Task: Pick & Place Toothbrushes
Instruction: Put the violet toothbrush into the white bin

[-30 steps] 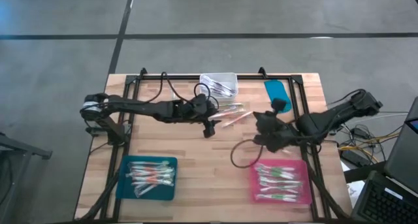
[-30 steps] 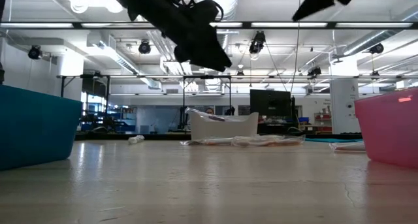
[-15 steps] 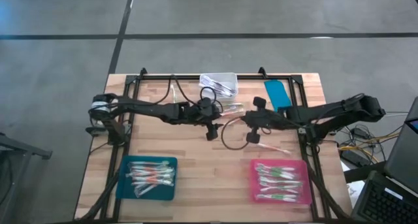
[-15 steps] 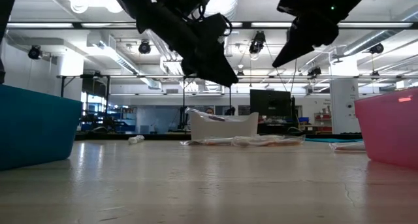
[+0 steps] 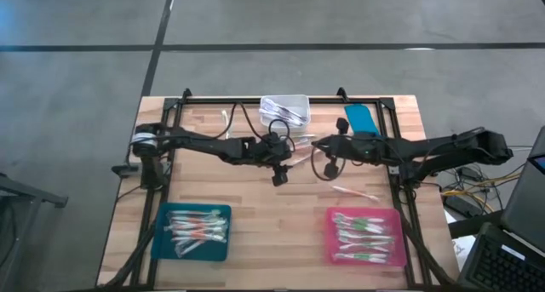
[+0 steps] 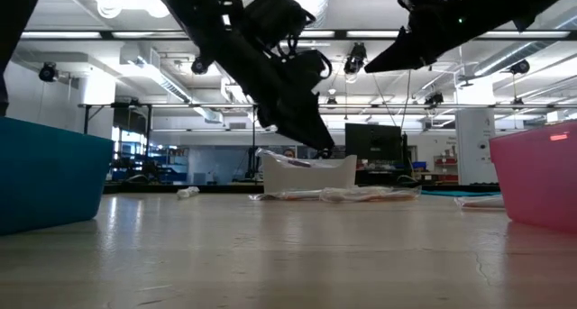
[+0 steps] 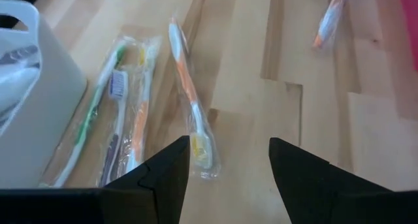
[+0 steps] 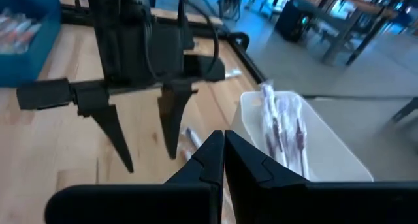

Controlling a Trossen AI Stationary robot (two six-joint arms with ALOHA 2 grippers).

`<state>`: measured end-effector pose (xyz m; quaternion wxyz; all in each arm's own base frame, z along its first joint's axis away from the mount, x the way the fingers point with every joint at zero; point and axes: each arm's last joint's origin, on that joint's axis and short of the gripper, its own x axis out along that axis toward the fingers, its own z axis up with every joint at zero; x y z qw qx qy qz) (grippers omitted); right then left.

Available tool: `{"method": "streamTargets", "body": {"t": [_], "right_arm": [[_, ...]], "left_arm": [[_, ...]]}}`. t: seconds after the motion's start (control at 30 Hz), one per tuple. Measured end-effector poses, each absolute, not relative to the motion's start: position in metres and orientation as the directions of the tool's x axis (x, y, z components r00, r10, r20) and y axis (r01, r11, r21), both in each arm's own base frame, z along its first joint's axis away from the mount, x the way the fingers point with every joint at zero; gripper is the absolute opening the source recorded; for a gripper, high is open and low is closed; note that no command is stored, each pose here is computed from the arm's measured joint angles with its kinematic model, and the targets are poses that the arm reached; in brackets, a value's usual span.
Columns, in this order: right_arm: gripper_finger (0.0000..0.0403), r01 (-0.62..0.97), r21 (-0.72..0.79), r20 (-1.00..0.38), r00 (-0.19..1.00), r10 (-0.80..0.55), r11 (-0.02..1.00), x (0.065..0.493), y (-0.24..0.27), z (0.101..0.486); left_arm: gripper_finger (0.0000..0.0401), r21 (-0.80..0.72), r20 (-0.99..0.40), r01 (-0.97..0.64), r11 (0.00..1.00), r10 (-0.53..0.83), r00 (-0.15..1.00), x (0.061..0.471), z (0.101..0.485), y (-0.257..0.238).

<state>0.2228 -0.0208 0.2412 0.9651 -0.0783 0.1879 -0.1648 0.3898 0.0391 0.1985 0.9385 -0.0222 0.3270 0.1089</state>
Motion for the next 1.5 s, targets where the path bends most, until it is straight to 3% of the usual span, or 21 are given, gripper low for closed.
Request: {"method": "streamTargets", "body": {"t": [0.3,0.57,1.1,1.5], "right_arm": [[0.0008,0.298,-0.225,-0.27,0.896,-0.353,0.928,0.216,-0.022,0.239],[0.0008,0.299,-0.221,-0.276,0.894,-0.354,0.928,0.213,-0.021,0.238],[0.0008,0.291,-0.241,-0.282,0.892,-0.353,0.926,0.213,-0.021,0.237],[0.0008,0.29,-0.245,-0.282,0.892,-0.354,0.925,0.213,-0.021,0.237]], "left_arm": [[0.0213,0.019,-0.638,-0.25,0.968,0.204,0.742,0.407,0.182,0.051],[0.0213,-0.171,-0.695,-0.298,0.939,0.1,0.712,0.429,0.16,0.07],[0.021,-0.276,-0.759,-0.438,0.856,0.086,0.646,0.431,0.148,0.085],[0.0114,-0.279,-0.767,-0.422,0.862,0.064,0.638,0.431,0.147,0.077]]}}
